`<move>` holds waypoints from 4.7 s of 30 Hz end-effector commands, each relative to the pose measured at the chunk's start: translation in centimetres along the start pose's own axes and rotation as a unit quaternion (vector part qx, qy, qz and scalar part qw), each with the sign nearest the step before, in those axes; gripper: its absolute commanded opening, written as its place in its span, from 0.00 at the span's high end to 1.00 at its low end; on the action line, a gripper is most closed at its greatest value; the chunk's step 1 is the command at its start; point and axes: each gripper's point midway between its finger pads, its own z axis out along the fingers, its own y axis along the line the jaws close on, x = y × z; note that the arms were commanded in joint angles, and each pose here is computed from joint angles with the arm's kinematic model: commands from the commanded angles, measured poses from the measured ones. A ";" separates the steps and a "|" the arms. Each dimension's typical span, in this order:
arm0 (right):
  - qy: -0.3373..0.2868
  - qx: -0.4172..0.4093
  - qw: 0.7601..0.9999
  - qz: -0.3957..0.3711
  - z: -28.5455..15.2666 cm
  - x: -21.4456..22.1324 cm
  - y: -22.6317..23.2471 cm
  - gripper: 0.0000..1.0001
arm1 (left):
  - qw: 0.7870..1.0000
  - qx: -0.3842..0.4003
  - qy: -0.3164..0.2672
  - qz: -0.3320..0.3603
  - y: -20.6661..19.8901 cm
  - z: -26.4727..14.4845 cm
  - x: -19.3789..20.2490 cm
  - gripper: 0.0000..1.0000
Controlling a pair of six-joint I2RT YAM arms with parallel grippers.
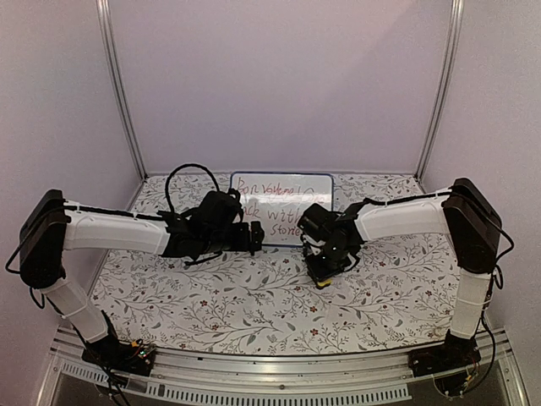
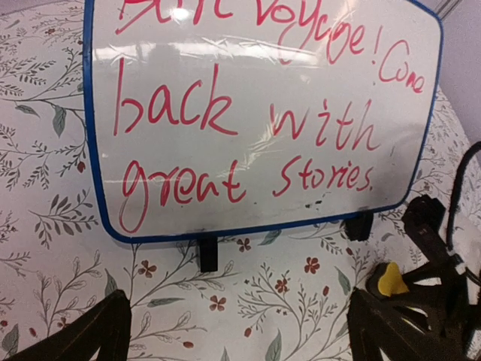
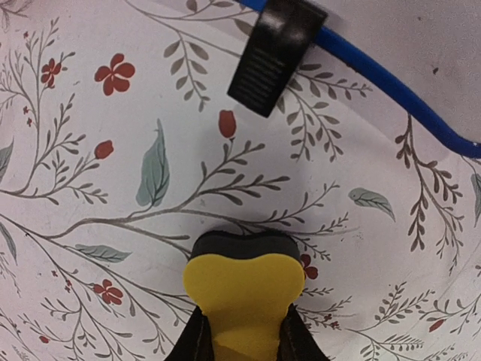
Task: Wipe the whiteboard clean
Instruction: Pick up the whiteboard eraser from the center of the board, then rotate the whiteboard at the center of the board.
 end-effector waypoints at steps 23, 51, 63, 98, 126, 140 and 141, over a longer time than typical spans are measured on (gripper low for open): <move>-0.151 -0.043 0.986 -0.059 -6.7 -6.1 2.4 0.89 | 0.996 0.002 -0.092 0.010 3.3 -5.5 -10.5 0.00; -0.347 -0.050 0.936 -0.034 -18.9 -11.5 -1.1 0.89 | 0.941 0.336 -0.032 0.022 8.8 3.4 -18.7 0.05; -0.342 -0.046 0.938 -0.035 -18.6 -11.6 -1.2 0.88 | 0.926 0.377 -0.015 0.012 8.7 6.3 -17.5 0.33; -0.335 -0.040 0.941 -0.041 -18.0 -12.1 -1.1 0.87 | 0.906 0.422 0.012 -0.015 6.7 7.4 -15.7 0.88; -0.340 -0.040 0.939 -0.037 -18.3 -11.8 -1.4 0.87 | 0.922 0.382 0.022 -0.057 1.0 -1.9 -9.4 0.94; -0.339 -0.038 0.939 -0.039 -18.2 -11.8 -1.4 0.86 | 0.929 0.358 0.010 -0.090 0.1 -4.6 -5.8 0.94; -0.340 -0.038 0.939 -0.039 -18.3 -11.8 -1.4 0.87 | 0.933 0.350 0.010 -0.087 0.3 -4.5 -5.7 0.92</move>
